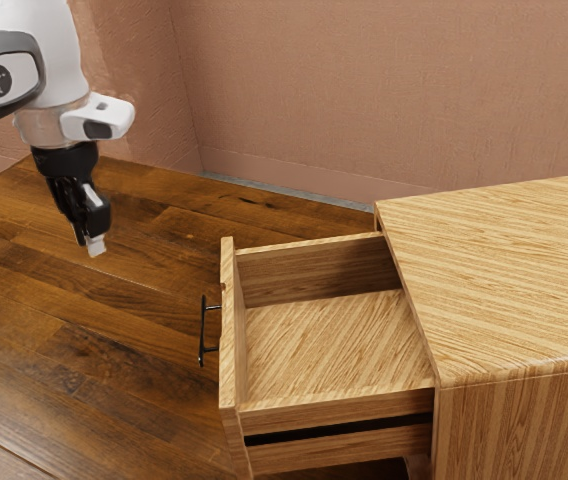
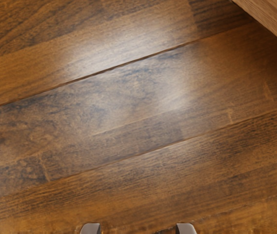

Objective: Push the drawer handle with one arm to close the drawer

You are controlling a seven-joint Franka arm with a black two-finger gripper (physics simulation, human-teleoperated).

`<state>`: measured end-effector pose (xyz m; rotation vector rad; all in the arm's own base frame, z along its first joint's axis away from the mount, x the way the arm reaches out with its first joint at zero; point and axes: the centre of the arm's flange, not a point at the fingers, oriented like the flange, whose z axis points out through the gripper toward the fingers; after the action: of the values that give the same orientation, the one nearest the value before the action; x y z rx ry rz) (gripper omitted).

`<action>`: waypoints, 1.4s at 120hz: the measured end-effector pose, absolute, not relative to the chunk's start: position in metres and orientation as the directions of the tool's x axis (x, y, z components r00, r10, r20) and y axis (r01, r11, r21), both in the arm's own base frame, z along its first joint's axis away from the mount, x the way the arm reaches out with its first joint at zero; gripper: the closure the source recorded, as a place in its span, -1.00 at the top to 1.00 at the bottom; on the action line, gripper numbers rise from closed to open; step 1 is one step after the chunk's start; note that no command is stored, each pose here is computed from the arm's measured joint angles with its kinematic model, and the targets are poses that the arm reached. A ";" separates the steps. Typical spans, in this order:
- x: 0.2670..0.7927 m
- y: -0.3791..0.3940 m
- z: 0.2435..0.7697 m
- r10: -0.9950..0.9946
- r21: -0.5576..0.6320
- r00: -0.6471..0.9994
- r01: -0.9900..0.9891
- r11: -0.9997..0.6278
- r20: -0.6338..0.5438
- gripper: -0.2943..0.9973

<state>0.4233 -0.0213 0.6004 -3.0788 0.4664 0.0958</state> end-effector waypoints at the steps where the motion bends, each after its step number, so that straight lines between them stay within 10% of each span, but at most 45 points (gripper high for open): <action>1: 0.420 -0.021 0.598 -0.300 -0.016 0.952 -0.302 -0.953 -0.066 -0.30; 51: 0.358 -0.106 0.502 -0.776 -0.043 0.625 -0.780 -0.624 -0.079 -0.64; 168: 0.414 -0.193 0.500 -0.923 0.021 0.374 -0.927 -0.374 0.088 -0.67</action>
<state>0.4141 -0.1934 0.5003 -2.6586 1.7929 -0.0987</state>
